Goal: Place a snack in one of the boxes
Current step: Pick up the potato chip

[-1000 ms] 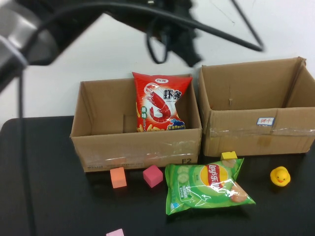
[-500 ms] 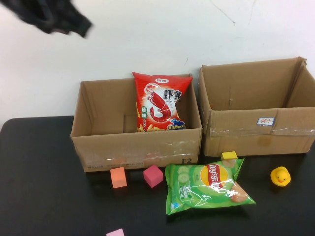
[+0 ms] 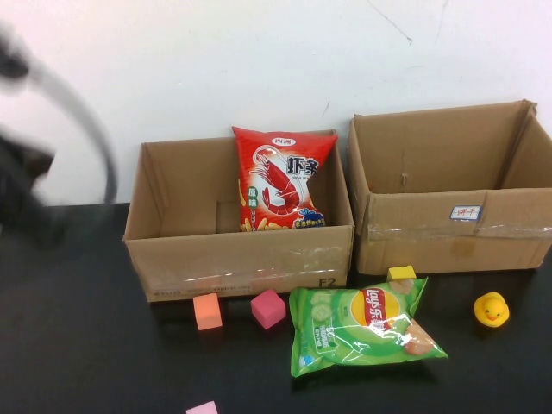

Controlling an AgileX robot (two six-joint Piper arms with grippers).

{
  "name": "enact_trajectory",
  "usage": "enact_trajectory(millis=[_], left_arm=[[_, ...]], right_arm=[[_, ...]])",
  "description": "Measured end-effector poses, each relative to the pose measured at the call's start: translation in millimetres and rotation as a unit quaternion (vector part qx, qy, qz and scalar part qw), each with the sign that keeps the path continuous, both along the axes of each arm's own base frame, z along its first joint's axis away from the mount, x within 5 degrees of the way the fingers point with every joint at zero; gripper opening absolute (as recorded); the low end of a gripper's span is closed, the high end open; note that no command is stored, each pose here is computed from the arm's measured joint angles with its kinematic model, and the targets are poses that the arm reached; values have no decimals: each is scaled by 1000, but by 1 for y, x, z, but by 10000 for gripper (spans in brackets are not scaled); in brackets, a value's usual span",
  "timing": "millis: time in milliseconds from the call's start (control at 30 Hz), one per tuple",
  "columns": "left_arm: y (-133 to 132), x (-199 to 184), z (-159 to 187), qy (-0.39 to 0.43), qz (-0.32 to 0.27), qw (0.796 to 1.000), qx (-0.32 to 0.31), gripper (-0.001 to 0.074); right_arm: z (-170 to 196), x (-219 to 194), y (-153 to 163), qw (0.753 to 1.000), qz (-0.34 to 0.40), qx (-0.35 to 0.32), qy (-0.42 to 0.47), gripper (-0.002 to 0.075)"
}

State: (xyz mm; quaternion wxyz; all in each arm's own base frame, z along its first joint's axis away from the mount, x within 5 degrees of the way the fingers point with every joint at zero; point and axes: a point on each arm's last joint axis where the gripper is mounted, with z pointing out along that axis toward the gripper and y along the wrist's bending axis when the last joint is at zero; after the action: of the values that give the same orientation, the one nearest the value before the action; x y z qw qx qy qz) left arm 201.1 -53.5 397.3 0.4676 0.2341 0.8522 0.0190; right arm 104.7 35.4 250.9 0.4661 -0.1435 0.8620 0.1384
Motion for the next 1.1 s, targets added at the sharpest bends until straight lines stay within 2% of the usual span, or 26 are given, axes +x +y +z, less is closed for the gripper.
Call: enact_trajectory(millis=[167,233,300,467,567,667,833,1100], left_arm=[[13,-45,-37,-32,4,999,-10,-1],[19,-65,-53,-38,12,999,-26,-1],[24,-83,-71,-39,18,998,-37,-1],[36,-124,-111,-60,24,996,-55,-1],[40,-140,-130,-77,23,995,-61,-1],[43,-149,-143,-93,23,993,-67,-1],[45,-156,-139,-153,19,984,-88,-1],[45,-157,-138,-155,19,984,-88,-1]], right_arm=[[-5,8,8,999,38,-16,9,17],[-8,14,9,999,37,-18,18,64],[-13,22,10,999,33,-15,38,141],[-18,51,16,995,24,9,98,406],[-21,75,21,991,25,19,127,488],[-30,103,27,987,24,33,157,510],[-51,148,36,981,34,45,188,518],[-102,196,47,974,59,48,214,518]])
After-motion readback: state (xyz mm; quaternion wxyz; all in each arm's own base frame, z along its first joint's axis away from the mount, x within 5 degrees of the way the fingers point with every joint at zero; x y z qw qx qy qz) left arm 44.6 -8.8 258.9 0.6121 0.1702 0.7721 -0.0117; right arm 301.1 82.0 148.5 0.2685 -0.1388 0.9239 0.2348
